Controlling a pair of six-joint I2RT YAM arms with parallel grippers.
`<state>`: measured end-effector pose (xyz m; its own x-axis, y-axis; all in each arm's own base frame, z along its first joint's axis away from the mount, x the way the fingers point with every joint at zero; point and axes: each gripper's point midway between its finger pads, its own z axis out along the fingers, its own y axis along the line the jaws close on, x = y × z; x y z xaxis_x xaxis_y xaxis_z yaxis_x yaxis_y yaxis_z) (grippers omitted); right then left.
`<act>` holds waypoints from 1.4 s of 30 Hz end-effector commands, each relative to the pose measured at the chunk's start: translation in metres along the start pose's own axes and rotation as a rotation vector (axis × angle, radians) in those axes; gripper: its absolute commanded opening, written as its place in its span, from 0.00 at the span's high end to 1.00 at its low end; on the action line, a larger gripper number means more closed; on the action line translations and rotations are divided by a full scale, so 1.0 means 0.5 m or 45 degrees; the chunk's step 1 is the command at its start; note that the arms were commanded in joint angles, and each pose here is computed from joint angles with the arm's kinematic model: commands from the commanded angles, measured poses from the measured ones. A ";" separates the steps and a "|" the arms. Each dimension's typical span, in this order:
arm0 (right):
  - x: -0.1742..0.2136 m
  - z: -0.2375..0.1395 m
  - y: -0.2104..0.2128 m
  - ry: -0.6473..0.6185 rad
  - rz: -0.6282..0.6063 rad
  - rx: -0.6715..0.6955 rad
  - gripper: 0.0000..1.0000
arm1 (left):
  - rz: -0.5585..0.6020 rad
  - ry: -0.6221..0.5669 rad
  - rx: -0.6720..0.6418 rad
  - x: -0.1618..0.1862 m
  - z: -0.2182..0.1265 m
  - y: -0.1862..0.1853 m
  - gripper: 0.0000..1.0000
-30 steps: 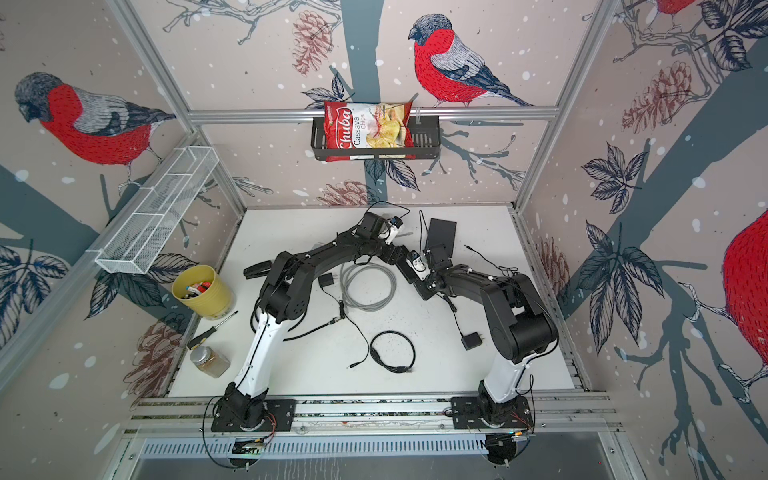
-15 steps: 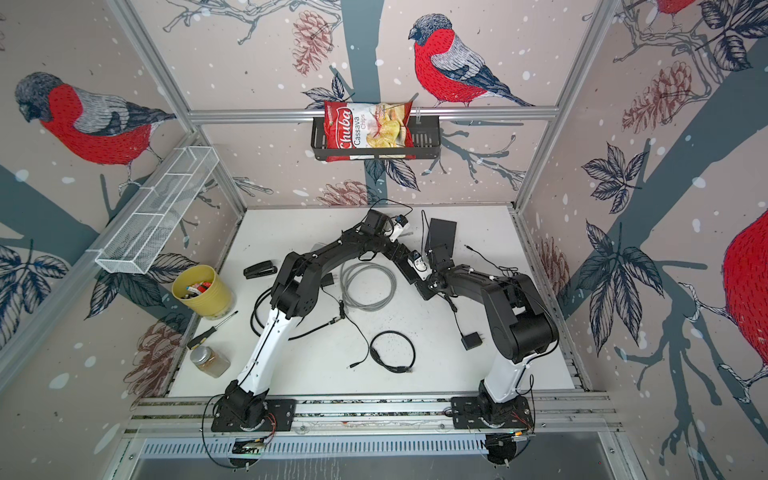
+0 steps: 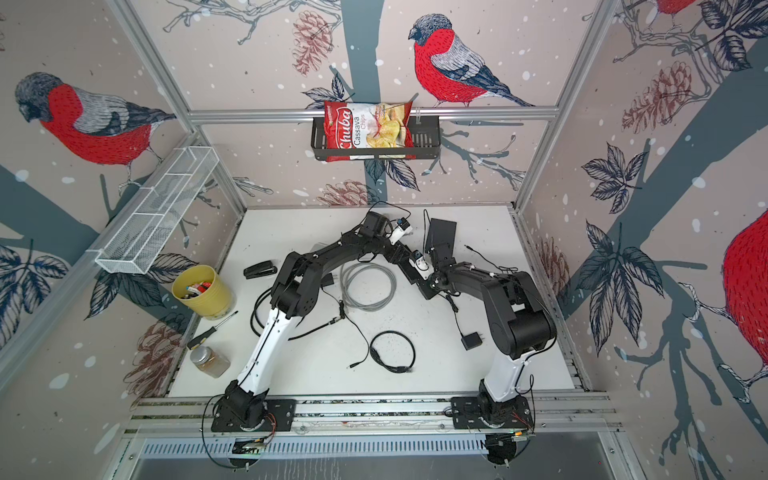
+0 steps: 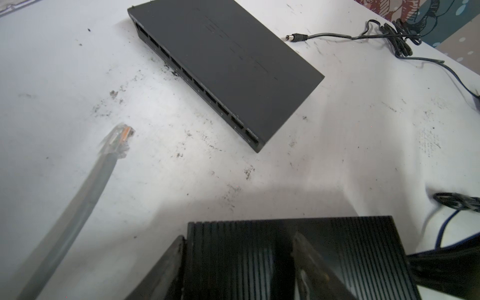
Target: Insert the plug into the switch port
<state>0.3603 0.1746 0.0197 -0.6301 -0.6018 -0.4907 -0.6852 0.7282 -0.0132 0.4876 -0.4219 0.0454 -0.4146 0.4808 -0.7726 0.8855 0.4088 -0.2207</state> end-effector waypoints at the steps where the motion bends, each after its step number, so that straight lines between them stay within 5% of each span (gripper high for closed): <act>1: -0.065 -0.003 -0.027 -0.144 -0.020 0.066 0.93 | -0.045 0.099 0.263 0.048 0.007 -0.092 0.38; 25: -0.144 0.014 -0.079 -0.234 0.098 0.220 0.93 | -0.006 0.160 0.422 0.084 0.004 -0.172 0.44; 42: -0.054 -0.001 -0.036 -0.139 0.058 0.114 0.82 | -0.106 0.170 0.213 0.085 -0.015 -0.078 0.45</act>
<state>0.3686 0.1722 0.0195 -0.6807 -0.5365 -0.4987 -0.6121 0.7907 -0.0152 0.4771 -0.4183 0.0448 -0.3699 0.5079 -0.7780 0.9098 0.3678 -0.1925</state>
